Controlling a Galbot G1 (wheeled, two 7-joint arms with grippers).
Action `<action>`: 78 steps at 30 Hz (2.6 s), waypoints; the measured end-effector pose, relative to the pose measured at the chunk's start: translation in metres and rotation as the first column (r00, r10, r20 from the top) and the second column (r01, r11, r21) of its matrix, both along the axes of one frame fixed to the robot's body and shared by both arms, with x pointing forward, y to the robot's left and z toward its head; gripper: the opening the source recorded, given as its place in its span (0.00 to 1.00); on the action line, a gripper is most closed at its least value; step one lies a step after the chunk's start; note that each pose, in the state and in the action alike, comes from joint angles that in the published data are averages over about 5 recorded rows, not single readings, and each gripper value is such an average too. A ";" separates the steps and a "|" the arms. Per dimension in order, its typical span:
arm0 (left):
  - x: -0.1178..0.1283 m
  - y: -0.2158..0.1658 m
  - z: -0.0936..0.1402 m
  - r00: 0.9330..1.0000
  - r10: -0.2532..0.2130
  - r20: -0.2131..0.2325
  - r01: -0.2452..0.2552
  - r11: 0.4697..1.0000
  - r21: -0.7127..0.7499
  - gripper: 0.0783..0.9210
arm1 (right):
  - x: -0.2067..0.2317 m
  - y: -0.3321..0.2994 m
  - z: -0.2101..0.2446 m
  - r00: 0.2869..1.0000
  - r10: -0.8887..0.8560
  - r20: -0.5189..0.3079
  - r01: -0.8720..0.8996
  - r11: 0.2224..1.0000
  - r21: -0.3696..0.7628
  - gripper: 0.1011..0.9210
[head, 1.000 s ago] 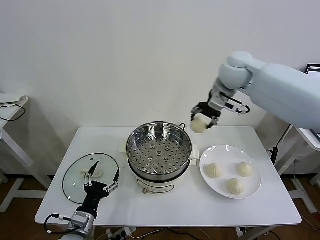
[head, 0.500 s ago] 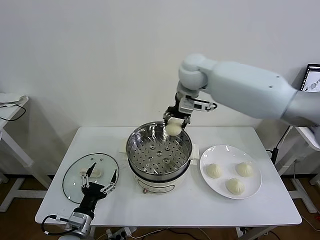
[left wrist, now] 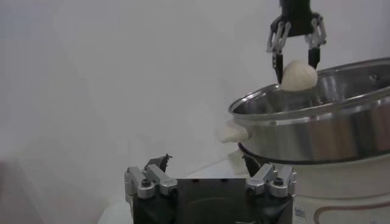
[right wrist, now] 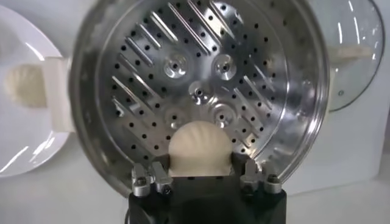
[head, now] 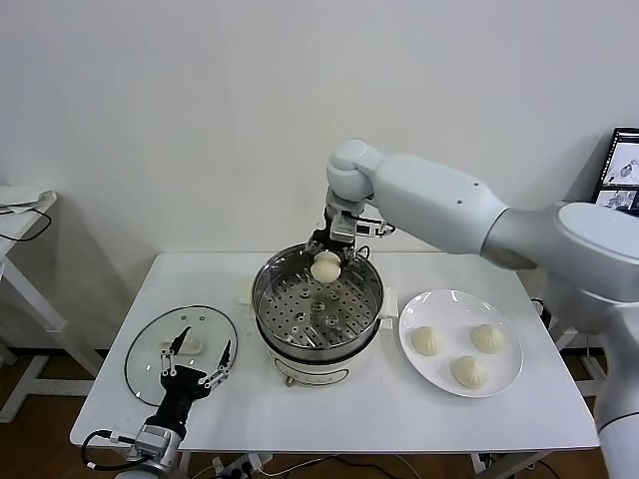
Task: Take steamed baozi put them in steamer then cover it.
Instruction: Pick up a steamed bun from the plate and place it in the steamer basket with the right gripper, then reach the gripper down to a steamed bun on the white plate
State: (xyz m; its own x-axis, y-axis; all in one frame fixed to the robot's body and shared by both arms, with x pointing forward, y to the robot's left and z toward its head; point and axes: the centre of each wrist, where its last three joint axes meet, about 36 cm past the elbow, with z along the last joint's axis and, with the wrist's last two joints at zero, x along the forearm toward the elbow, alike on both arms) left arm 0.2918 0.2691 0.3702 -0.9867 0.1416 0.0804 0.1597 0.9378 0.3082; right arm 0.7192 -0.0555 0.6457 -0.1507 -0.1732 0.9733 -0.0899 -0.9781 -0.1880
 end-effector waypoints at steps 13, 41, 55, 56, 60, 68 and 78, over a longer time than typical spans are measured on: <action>0.000 -0.001 -0.002 1.000 0.000 -0.002 0.000 1.000 -0.004 0.88 | 0.015 0.006 -0.033 0.999 -0.044 -0.023 0.044 0.999 0.006 0.71; -0.008 -0.008 0.004 1.000 -0.019 0.008 0.019 1.000 0.000 0.88 | -0.021 -0.117 0.067 0.916 -0.389 -0.099 0.400 0.908 0.125 0.88; -0.010 -0.015 0.004 0.999 -0.031 0.015 0.031 0.999 -0.008 0.88 | -0.073 -0.257 0.013 0.526 -0.813 -0.250 0.845 0.533 0.044 0.88; -0.010 -0.015 0.003 0.999 -0.032 0.015 0.032 0.999 -0.008 0.88 | -0.075 -0.261 0.006 0.497 -0.828 -0.259 0.862 0.506 0.038 0.88; -0.010 -0.016 0.000 0.999 -0.033 0.013 0.033 0.999 -0.008 0.88 | -0.080 -0.275 -0.025 0.403 -0.868 -0.290 0.909 0.416 0.018 0.88; -0.008 -0.015 -0.005 1.000 -0.028 0.010 0.028 1.000 -0.010 0.88 | -0.080 -0.290 -0.082 0.264 -0.910 -0.321 0.958 0.286 -0.023 0.88; -0.005 -0.014 -0.010 1.000 -0.030 0.005 0.030 0.999 -0.012 0.88 | -0.076 -0.292 -0.132 0.176 -0.930 -0.322 0.978 0.202 -0.048 0.88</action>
State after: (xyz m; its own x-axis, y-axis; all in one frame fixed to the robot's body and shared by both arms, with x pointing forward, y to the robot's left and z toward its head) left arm 0.2872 0.2546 0.3603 -0.9822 0.1725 0.0741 0.1869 0.9361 0.2981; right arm 0.6435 -0.3477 0.5137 -0.0893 -0.1933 0.9771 -0.9932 -0.0559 -0.1018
